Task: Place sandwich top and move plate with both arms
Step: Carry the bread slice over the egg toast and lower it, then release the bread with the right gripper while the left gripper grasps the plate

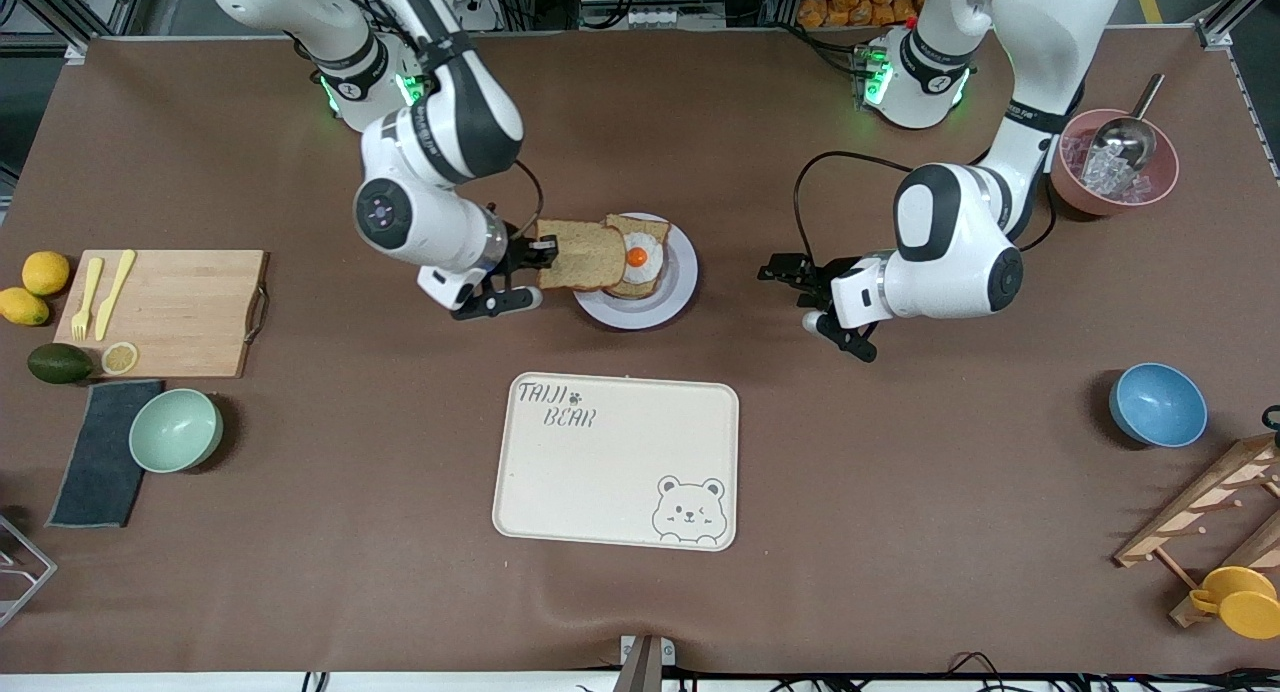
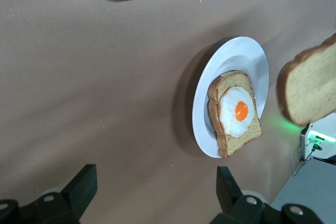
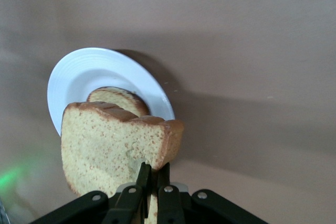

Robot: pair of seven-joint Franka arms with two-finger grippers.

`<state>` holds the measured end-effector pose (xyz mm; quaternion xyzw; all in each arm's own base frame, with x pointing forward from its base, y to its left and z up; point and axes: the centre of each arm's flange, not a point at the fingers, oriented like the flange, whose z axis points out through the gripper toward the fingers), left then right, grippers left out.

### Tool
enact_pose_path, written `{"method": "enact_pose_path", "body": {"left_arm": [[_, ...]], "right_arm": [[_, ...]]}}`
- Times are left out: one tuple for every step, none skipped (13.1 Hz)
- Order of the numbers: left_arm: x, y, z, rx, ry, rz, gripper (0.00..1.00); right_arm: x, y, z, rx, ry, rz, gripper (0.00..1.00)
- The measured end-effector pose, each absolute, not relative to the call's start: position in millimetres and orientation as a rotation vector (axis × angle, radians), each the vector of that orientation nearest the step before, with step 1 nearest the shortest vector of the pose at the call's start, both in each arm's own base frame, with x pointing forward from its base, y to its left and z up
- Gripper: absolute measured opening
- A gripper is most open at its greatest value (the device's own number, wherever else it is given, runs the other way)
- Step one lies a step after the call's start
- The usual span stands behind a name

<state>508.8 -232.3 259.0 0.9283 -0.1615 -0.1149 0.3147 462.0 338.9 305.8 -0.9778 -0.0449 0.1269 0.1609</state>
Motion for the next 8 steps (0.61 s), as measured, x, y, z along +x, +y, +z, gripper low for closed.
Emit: {"method": "enact_pose_path", "body": {"left_arm": [[508.4,-232.7,258.8,2.446,-0.426,-0.304,1.00],[508.0,-233.3,258.6,2.446,-0.426,-0.306,1.00],[507.4,-234.2,258.3,2.447,-0.425,-0.308,1.00],[506.7,-235.1,257.8,2.448,-0.423,-0.312,1.00],[505.8,-235.8,257.0,2.448,-0.421,-0.316,1.00],[504.9,-236.2,256.2,2.449,-0.420,-0.320,1.00],[503.6,-237.1,254.9,2.449,-0.418,-0.325,1.00],[501.6,-239.6,252.8,2.450,-0.418,-0.334,1.00]], "right_arm": [[452.5,350.8,302.1,-2.799,-0.117,0.343,0.09],[443.8,361.0,299.3,-2.801,-0.108,0.336,0.09],[436.9,369.2,296.1,-2.802,-0.098,0.322,0.09],[431.5,375.7,290.7,-2.800,-0.088,0.296,0.09],[426.6,380.2,282.6,-2.806,-0.081,0.277,0.09],[423.9,382.4,273.7,-2.814,-0.069,0.264,0.09],[422.3,385.2,265.4,-2.816,-0.053,0.247,0.09],[420.0,388.4,257.0,-2.819,-0.039,0.240,0.09]]}}
